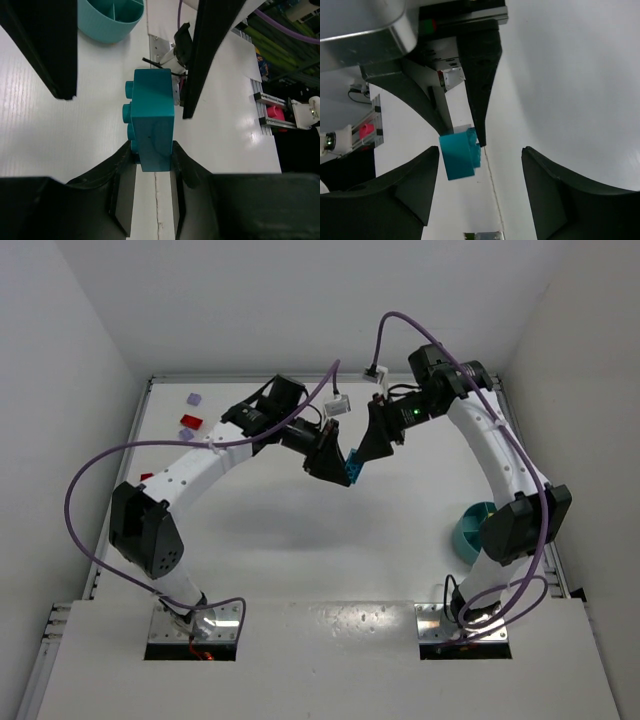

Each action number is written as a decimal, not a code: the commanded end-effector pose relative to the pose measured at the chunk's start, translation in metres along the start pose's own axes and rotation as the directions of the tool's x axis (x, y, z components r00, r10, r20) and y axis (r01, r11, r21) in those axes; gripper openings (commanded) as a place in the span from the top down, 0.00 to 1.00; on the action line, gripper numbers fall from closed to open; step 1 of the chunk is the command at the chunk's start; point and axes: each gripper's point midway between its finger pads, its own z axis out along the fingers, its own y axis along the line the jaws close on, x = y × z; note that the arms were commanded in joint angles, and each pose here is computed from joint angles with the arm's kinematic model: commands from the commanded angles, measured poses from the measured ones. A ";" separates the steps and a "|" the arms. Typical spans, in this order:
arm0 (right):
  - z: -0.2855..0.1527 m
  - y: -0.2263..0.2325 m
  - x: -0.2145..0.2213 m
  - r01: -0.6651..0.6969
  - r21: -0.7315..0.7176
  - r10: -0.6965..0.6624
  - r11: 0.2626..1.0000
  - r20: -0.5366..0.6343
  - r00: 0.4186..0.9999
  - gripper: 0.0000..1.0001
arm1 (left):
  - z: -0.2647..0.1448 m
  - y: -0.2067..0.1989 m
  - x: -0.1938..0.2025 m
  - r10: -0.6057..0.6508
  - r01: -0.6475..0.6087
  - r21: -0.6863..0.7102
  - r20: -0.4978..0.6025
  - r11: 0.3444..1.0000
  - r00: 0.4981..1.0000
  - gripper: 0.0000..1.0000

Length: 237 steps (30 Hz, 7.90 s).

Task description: Sort the legos into containers by color

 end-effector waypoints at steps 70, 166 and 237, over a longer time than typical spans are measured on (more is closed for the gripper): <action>-0.257 -0.154 0.275 -0.230 0.817 0.306 0.528 0.070 0.949 0.80 | -0.147 0.076 0.020 -0.123 0.158 -0.664 0.100 0.731 0.987 0.00; -0.257 -0.068 0.187 -0.405 0.784 0.238 0.470 0.329 0.914 0.19 | -0.388 0.379 0.253 -0.542 0.151 -0.961 0.000 0.233 0.840 0.50; 0.018 -0.088 0.033 -0.559 -0.116 0.571 0.821 0.153 0.807 0.33 | 0.012 0.069 -0.008 0.163 -0.134 -0.509 0.012 0.851 0.987 0.98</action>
